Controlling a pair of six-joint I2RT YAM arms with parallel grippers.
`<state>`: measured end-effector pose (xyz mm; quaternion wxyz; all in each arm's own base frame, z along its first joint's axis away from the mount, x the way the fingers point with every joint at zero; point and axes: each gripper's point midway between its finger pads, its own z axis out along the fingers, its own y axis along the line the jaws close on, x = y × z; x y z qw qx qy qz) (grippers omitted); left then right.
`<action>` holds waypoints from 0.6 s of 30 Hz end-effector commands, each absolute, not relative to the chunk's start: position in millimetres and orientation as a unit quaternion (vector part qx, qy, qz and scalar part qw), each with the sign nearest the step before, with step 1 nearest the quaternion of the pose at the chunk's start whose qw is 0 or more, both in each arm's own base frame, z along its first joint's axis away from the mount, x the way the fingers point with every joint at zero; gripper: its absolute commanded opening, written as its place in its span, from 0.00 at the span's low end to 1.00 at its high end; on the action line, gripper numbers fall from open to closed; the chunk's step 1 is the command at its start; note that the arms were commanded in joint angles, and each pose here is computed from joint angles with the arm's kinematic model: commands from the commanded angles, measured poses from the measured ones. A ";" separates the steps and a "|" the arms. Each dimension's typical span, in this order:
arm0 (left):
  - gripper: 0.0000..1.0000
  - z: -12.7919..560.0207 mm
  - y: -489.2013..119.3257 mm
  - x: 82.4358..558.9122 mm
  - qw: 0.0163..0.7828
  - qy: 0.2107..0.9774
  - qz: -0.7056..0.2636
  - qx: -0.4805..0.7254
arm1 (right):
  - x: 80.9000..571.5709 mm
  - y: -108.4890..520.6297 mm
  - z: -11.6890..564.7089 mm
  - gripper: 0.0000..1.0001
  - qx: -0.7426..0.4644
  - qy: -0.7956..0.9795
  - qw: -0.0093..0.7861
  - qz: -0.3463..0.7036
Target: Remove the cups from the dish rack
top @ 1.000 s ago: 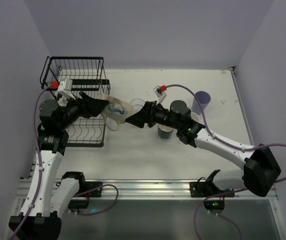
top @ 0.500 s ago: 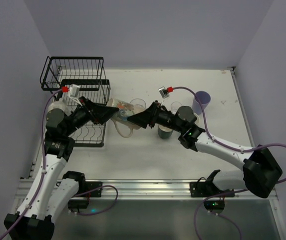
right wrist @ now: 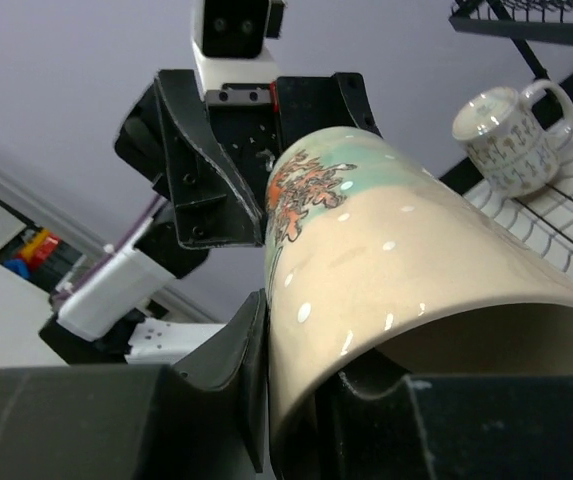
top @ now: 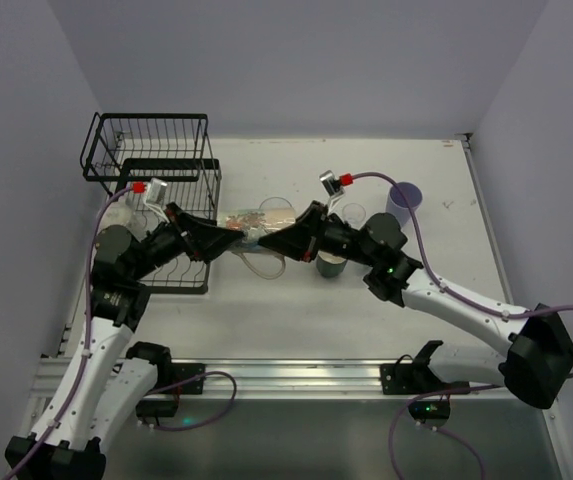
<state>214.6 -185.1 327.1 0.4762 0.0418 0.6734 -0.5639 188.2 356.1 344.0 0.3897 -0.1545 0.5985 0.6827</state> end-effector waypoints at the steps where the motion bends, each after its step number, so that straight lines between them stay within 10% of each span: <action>1: 0.95 307.6 -164.3 236.3 0.545 0.711 -0.435 0.087 | 218.9 345.9 335.8 0.00 -0.141 0.657 0.450 0.588; 18: 1.00 260.1 -48.5 266.6 0.624 0.771 -0.118 -0.059 | 219.5 337.3 201.6 0.00 -0.309 0.885 0.264 0.228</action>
